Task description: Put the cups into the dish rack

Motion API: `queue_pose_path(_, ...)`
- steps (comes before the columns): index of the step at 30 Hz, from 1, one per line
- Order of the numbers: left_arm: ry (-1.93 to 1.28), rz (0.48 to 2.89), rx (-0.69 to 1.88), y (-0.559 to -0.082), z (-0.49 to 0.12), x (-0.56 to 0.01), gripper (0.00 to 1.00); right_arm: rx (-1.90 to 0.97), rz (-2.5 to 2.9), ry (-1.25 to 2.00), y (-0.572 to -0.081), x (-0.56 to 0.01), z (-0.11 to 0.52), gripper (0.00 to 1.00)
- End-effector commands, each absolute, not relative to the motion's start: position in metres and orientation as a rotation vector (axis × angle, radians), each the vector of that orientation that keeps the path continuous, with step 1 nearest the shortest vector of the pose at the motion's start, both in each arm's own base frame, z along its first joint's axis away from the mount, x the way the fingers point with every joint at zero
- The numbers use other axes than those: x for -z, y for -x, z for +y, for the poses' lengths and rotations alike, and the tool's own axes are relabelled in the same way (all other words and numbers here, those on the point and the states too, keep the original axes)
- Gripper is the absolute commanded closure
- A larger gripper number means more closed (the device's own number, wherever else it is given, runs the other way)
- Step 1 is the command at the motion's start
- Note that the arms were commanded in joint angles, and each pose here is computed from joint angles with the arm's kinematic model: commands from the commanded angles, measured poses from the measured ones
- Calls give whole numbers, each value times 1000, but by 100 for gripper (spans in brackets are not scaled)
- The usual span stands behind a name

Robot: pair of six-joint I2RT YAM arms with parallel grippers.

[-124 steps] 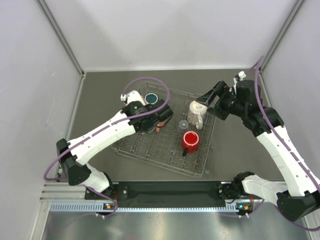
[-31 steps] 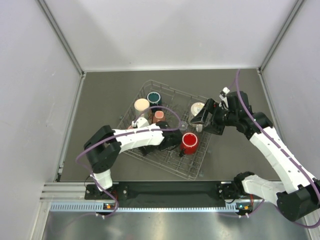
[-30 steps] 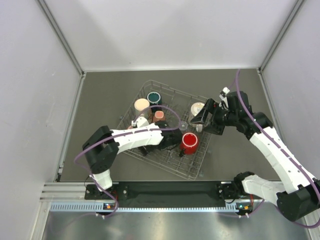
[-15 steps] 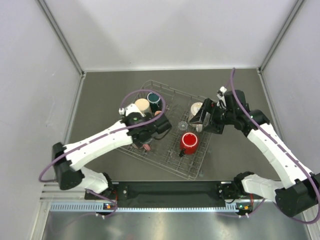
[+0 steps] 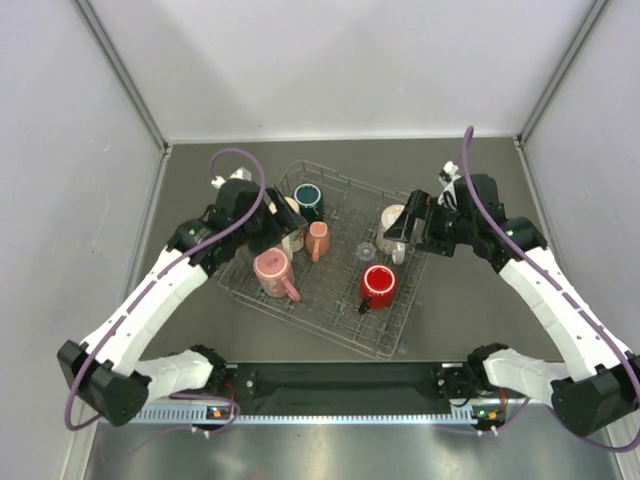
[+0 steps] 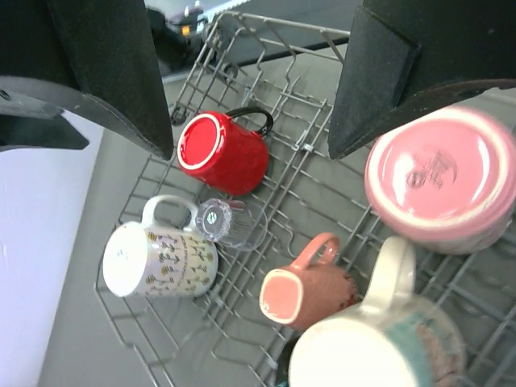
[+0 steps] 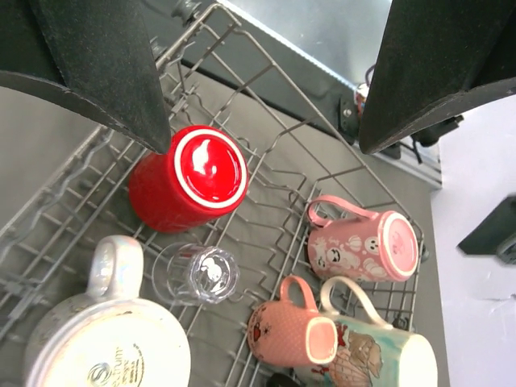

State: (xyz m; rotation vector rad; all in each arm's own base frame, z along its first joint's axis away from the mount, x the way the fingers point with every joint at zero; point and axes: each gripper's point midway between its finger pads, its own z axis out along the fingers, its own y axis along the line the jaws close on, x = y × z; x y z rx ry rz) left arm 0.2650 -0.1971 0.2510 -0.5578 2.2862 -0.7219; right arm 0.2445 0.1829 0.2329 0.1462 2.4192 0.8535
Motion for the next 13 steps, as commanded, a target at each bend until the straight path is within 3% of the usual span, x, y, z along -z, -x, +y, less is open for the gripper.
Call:
queue_pose_path(1,265,2290,960,-273,-223,-269,17,-788,2313,-123,-245,-253,168,0)
queue_pose_path(8,173,2157,1167,-280,-233,-300,17,-735,2306,-212,-237,-236,155,0)
queue_pose_path(13,-57,2012,1478,-245,-258,-335,16,-851,2105,-144,-231,-267,160,0)
